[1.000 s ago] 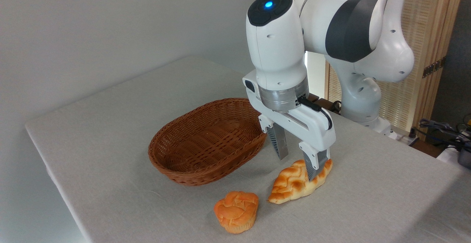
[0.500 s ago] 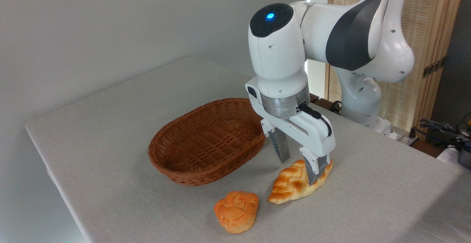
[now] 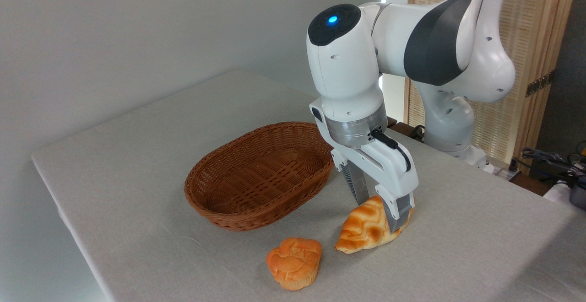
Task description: Put bread into the basket
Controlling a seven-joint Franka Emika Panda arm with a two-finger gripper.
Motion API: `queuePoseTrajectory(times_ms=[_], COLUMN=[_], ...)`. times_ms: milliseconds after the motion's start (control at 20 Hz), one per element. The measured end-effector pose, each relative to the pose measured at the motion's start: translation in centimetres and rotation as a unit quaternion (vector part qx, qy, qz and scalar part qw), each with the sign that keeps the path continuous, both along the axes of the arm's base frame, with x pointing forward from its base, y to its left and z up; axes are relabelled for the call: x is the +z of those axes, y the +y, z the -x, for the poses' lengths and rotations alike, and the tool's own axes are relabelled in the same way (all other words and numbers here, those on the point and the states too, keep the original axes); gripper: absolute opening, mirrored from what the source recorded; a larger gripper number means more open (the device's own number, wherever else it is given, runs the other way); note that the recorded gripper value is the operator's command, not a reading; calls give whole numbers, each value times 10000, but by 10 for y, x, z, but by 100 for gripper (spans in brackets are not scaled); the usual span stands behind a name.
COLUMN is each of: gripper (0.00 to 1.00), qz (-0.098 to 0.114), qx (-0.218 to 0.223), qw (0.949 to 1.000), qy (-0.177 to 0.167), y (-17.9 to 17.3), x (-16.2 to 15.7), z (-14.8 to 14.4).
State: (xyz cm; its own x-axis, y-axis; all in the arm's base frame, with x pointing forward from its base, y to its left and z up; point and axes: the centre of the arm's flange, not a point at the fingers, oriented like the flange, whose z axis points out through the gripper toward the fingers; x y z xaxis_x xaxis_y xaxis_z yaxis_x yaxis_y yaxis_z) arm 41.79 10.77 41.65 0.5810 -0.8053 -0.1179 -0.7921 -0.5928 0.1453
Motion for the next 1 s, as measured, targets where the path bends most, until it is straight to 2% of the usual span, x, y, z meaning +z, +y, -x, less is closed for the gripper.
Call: queuePoseTrajectory(times_ms=[850, 900, 1000], gripper=[100, 98, 82], qz=[-12, -12, -10], qx=[-5, -5, -15], qw=[10000, 10000, 10000], qy=[-47, -45, -26], y=[0, 0, -1], x=[3, 3, 1], z=[-2, -2, -2])
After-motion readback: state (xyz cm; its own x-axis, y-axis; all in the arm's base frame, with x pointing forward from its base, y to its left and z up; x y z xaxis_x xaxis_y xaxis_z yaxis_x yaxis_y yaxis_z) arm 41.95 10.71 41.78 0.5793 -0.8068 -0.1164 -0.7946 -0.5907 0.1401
